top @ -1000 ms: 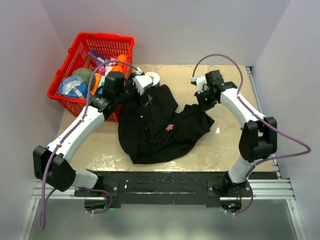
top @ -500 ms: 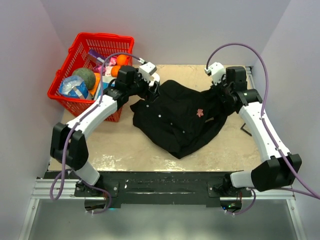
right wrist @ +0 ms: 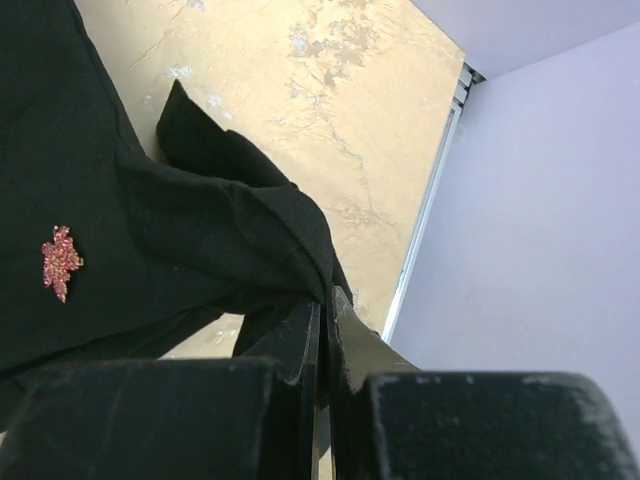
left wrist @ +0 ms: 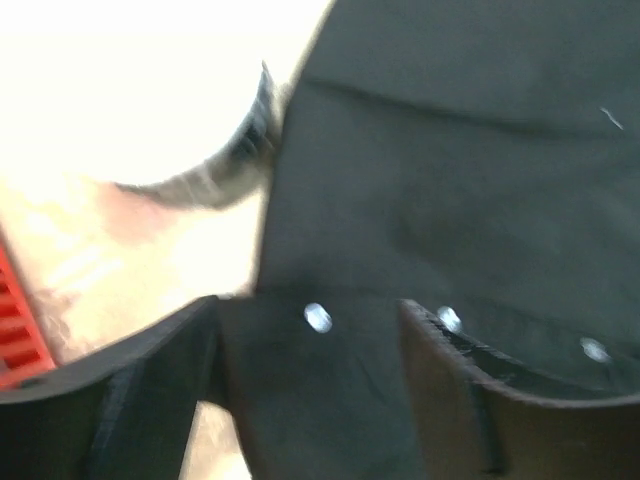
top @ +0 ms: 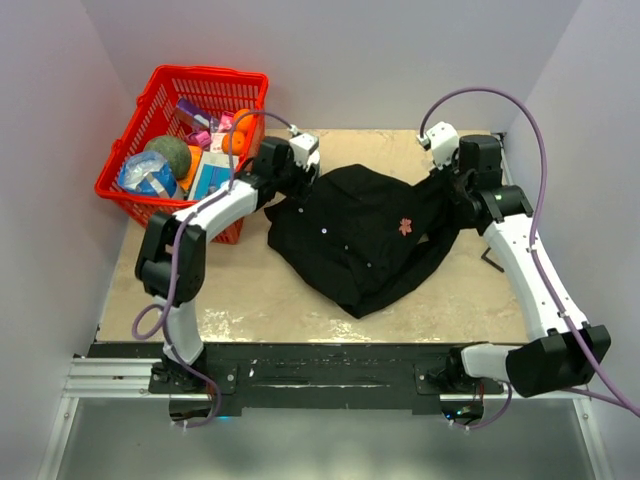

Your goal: Remove the brooch from the garment

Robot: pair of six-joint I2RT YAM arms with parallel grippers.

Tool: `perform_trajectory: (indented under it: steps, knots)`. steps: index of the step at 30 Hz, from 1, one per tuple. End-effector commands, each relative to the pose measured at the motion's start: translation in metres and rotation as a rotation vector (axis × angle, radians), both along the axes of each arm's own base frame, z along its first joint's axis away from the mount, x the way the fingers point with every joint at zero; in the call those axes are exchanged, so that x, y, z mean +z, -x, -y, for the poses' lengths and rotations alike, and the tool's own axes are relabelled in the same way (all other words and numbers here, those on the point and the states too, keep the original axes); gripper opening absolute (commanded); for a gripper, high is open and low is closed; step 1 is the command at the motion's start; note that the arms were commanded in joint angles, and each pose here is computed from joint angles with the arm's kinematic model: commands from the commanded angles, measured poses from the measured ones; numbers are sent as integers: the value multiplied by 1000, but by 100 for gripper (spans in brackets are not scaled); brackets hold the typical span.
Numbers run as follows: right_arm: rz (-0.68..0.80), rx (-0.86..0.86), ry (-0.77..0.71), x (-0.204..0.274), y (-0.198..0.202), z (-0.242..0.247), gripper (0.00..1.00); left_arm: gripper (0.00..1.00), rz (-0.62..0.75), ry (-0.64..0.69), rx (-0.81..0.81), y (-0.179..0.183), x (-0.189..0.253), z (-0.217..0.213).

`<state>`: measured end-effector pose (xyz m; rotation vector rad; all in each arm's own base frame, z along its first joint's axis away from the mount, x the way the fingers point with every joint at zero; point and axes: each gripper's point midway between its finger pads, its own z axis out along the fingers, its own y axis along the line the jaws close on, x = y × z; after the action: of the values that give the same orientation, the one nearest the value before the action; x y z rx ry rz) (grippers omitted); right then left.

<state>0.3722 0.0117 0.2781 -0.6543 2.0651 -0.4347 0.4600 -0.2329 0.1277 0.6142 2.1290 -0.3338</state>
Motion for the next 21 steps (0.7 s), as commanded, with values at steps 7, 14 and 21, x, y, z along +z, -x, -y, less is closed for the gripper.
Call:
perform_trajectory:
  steps: [7, 14, 21]
  knots:
    - [62, -43, -42, 26, -11, 1, 0, 31, 108, -24, 24, -66, 3, 8]
    - [71, -61, -32, 33, -15, 4, 0, 2, 96, -33, 26, -67, -21, 8]
    - [64, -66, -39, 30, -22, 3, 0, 3, 189, -92, 79, -134, -24, 4]
